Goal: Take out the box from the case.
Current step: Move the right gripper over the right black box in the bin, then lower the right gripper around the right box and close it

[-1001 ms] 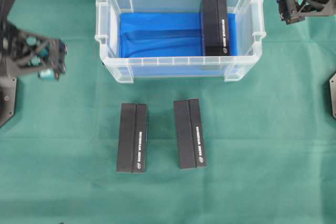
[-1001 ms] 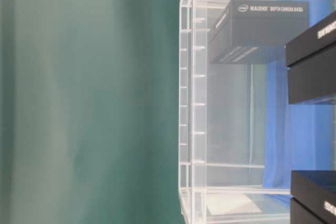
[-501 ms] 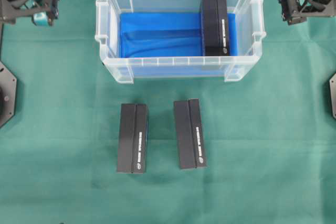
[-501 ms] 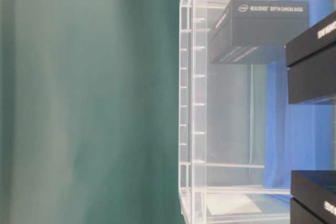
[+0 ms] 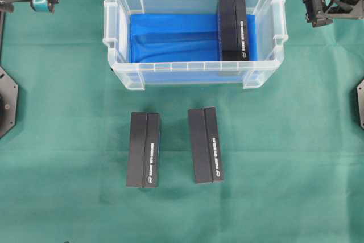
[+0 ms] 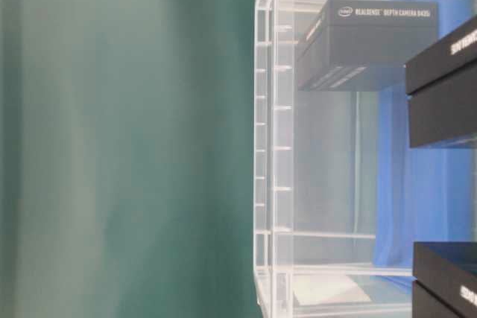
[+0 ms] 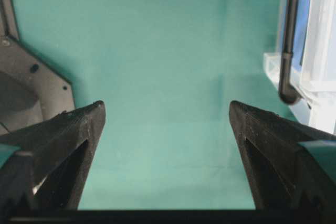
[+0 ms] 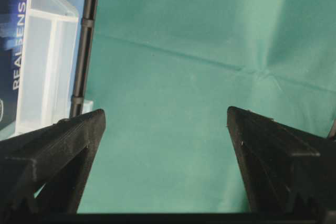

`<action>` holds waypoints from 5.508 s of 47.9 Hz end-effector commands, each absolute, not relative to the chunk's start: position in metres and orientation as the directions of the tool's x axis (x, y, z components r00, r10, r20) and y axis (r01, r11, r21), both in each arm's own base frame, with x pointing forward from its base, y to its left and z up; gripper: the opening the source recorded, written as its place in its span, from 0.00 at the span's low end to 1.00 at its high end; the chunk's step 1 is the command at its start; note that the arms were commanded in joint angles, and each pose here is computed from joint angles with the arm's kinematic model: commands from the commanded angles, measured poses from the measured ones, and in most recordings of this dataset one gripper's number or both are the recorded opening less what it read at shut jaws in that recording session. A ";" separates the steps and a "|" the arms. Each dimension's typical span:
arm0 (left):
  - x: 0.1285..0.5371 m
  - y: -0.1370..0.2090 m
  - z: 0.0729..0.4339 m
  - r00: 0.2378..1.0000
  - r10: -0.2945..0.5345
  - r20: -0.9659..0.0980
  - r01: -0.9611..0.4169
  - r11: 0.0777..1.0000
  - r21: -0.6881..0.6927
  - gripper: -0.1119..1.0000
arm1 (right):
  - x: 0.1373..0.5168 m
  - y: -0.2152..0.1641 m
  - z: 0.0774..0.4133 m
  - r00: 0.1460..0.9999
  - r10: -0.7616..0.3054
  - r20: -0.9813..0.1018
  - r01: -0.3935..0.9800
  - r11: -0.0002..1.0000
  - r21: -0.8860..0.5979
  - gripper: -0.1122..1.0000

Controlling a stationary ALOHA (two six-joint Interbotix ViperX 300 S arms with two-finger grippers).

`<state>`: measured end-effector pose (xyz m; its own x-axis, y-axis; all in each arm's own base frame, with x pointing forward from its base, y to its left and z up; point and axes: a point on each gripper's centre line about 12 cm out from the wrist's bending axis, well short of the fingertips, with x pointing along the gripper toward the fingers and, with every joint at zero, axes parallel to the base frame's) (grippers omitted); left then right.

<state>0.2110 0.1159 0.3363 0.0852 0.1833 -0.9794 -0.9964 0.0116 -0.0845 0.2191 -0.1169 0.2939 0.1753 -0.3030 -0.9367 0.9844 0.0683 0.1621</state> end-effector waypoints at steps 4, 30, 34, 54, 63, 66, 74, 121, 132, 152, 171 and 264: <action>0.212 0.117 0.344 0.110 0.196 -0.974 -0.994 0.012 -0.110 0.98 | 0.219 -0.117 0.301 0.197 -0.313 -0.929 0.980 0.069 0.185 0.94; 0.212 0.116 0.344 0.114 0.188 -0.976 -0.993 0.003 -0.116 0.98 | 0.220 -0.117 0.304 0.206 -0.312 -0.928 0.979 0.067 0.194 0.94; 0.212 0.117 0.344 0.113 0.187 -0.976 -0.993 0.000 -0.115 0.98 | 0.221 -0.117 0.305 0.210 -0.309 -0.928 0.978 0.065 0.199 0.94; 0.213 0.114 0.342 0.109 0.183 -0.977 -0.994 -0.001 -0.111 0.98 | 0.253 -0.123 0.310 0.221 -0.290 -0.931 0.975 0.062 0.212 0.94; 0.213 0.114 0.342 0.109 0.183 -0.977 -0.994 -0.005 -0.112 0.98 | 0.280 -0.124 0.310 0.227 -0.282 -0.932 0.974 0.082 0.212 0.94; 0.213 0.114 0.341 0.107 0.182 -0.977 -0.994 -0.005 -0.109 0.98 | 0.288 -0.124 0.310 0.228 -0.280 -0.933 0.974 0.080 0.214 0.94; 0.213 0.114 0.339 0.109 0.185 -0.977 -0.994 -0.006 -0.112 0.98 | 0.311 -0.124 0.311 0.244 -0.276 -0.929 0.969 0.091 0.228 0.94; 0.217 0.115 0.339 0.139 0.196 -0.971 -0.990 0.037 -0.134 0.98 | 0.371 -0.121 0.303 0.259 -0.257 -0.931 0.966 0.089 0.244 0.94; 0.217 0.115 0.339 0.138 0.195 -0.971 -0.990 0.038 -0.133 0.98 | 0.373 -0.121 0.302 0.278 -0.259 -0.925 0.961 0.080 0.266 0.94; 0.217 0.114 0.339 0.141 0.196 -0.970 -0.990 0.040 -0.135 0.98 | 0.374 -0.121 0.298 0.268 -0.256 -0.929 0.963 0.080 0.256 0.94; 0.217 0.114 0.339 0.139 0.196 -0.971 -0.990 0.040 -0.134 0.98 | 0.373 -0.121 0.293 0.254 -0.254 -0.933 0.967 0.076 0.243 0.94; 0.217 0.115 0.338 0.138 0.195 -0.971 -0.990 0.041 -0.132 0.98 | 0.371 -0.137 0.242 0.252 -0.255 -0.934 0.967 0.022 0.255 0.94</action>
